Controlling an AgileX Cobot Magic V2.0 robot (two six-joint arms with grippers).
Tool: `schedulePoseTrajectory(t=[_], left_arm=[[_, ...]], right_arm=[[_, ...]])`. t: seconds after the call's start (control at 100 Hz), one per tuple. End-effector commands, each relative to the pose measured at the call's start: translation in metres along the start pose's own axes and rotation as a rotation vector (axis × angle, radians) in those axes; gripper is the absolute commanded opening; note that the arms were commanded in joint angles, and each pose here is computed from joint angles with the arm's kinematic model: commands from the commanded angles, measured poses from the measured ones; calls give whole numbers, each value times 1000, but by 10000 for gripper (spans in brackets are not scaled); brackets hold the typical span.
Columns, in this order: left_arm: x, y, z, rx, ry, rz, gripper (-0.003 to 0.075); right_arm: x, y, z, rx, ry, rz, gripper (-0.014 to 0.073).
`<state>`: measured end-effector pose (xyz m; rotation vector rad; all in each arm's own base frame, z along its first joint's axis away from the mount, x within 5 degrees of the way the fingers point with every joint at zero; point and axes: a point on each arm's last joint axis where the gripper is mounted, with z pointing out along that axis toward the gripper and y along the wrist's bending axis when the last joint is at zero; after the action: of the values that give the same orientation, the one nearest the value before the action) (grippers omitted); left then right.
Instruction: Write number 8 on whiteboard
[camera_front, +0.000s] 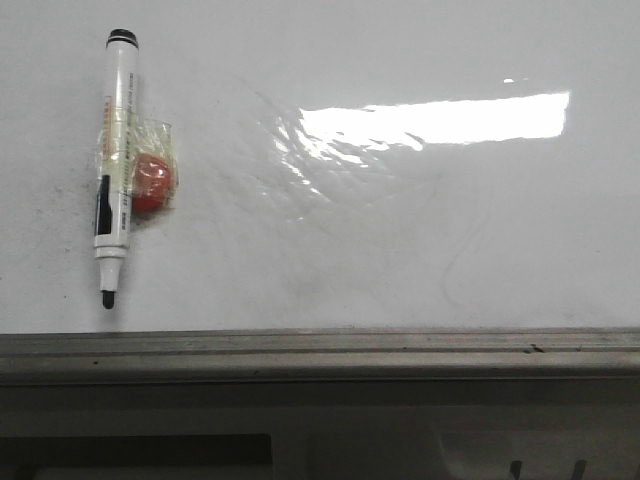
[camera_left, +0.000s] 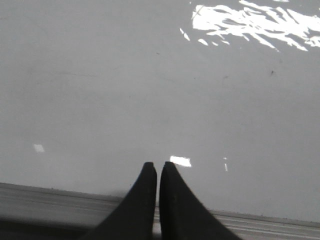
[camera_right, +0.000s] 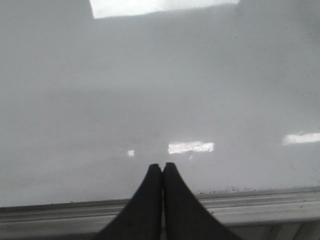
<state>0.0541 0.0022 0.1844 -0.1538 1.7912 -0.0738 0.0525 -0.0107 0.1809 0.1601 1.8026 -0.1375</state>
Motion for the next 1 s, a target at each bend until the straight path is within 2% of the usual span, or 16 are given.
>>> schedulePoseTrajectory(t=[0.0, 0.35, 0.43, 0.7, 0.99], left_arm=[[0, 0, 1, 9, -97, 21, -20], [-7, -1, 0, 16, -175, 55, -20], [-6, 0, 0, 2, -166, 104, -20], [-6, 0, 0, 2, -166, 106, -20], [-7, 0, 0, 3, -172, 107, -20]], right_arm=[[-1, 0, 0, 8, -58, -21, -63], [-9, 0, -1, 2, -147, -21, -63], [-9, 0, -1, 6, -151, -38, -63], [-21, 1, -4, -3, -283, -47, -63], [-23, 1, -4, -6, -310, -43, -63]])
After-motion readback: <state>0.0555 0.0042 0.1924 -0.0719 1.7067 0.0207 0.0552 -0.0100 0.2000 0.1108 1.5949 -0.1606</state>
